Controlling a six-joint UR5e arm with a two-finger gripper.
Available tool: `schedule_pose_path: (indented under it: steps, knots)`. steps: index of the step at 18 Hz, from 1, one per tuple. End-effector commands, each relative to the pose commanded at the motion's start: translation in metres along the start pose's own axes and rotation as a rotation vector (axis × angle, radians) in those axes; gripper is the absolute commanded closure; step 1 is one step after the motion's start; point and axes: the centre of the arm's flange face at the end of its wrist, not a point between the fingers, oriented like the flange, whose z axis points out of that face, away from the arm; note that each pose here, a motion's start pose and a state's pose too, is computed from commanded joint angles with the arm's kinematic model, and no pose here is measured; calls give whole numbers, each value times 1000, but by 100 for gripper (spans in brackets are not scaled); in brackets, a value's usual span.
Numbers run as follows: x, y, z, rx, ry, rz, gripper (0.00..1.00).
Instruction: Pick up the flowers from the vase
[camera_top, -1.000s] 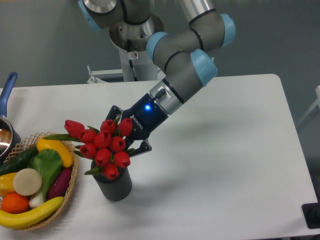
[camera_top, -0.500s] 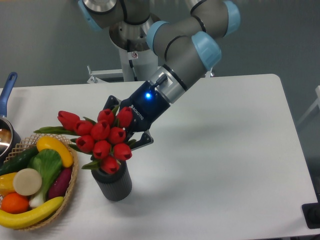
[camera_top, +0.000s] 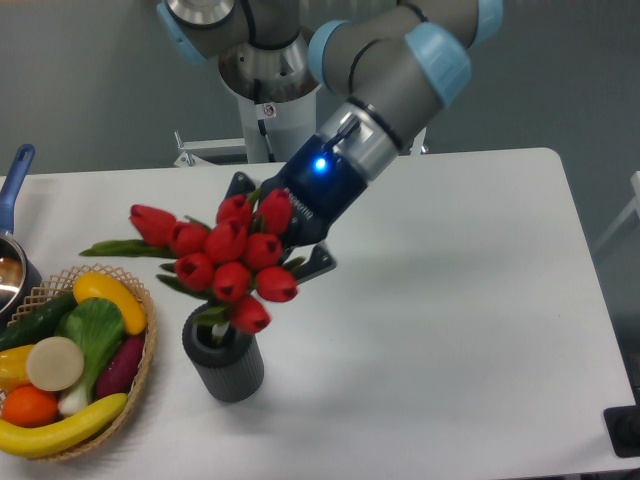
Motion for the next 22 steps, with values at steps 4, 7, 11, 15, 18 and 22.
schedule_pose_path:
  steps: [4, 7, 11, 15, 18, 22]
  knots:
    - [-15, 2, -37, 6, -71, -22, 57]
    - [-33, 14, -63, 8, -122, -36, 57]
    - [-56, 35, -93, 6, -177, -17, 57]
    - [-72, 54, -94, -1, -180, 2, 57]
    - [-73, 55, -95, -3, -182, -1, 57]
    - [-72, 64, -95, -5, -181, -15, 57]
